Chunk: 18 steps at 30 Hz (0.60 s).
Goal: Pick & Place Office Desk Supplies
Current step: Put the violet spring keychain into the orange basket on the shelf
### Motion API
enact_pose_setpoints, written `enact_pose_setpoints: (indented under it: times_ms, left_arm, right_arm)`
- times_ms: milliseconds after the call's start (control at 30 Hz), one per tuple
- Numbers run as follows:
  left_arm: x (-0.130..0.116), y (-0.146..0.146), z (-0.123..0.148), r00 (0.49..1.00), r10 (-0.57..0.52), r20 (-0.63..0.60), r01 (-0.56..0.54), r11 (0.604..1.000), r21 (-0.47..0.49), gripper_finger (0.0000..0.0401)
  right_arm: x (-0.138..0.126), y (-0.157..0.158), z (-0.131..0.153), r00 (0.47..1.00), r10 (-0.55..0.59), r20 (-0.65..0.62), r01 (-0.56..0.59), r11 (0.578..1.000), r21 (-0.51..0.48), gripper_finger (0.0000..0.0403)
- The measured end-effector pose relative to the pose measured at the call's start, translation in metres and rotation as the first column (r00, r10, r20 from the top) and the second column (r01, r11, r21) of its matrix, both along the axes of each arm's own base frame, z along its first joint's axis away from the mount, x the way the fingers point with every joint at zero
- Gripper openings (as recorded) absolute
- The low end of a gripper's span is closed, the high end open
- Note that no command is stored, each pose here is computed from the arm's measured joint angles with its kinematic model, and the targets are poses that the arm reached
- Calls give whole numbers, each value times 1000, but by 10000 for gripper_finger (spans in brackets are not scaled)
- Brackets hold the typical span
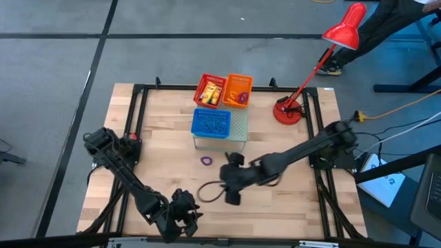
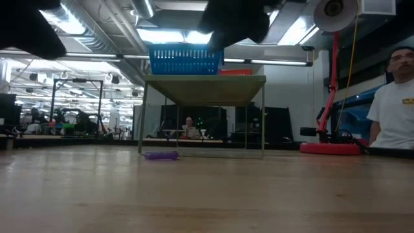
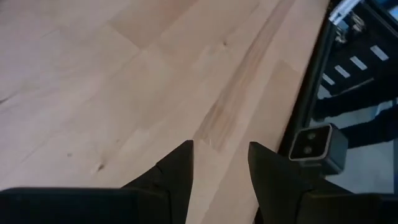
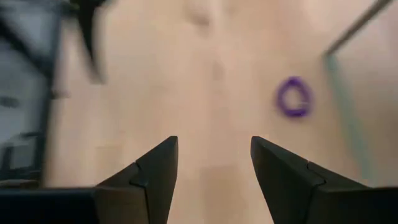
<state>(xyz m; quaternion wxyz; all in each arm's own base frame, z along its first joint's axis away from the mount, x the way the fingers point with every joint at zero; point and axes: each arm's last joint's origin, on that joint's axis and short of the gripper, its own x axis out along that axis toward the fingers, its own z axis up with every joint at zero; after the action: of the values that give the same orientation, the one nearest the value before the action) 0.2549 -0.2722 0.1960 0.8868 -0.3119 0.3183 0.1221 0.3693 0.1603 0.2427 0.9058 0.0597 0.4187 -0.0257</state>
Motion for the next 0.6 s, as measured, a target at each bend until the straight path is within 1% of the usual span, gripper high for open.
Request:
enact_pose_setpoints:
  times_ms: [100,167,200,333,400,533,600]
  left_arm:
    - [-5,-5,0,1000,-11,18,11,1000,23,148]
    - [-9,-8,1,999,-14,40,12,999,51,148]
    - [-12,-10,1,999,-19,49,16,998,63,148]
    - [-19,-15,1,998,-45,49,41,996,82,148]
    - [-23,-18,1,997,-47,62,41,995,89,148]
    - [-30,-22,2,994,-28,101,17,994,106,148]
    - [-32,-24,3,993,-21,117,8,993,115,148]
  right_arm:
    - [20,2,1,994,-47,-94,31,986,-164,206]
    - [35,4,1,990,-24,-142,-10,973,-230,206]
    - [44,5,1,989,-1,-151,-37,969,-245,206]
    - [76,12,12,989,112,-100,-132,965,-226,206]
    - [90,14,13,985,148,-83,-164,961,-225,206]
    - [112,5,7,986,143,-89,-158,970,-186,206]
    - [118,-2,2,986,123,-113,-142,973,-183,206]
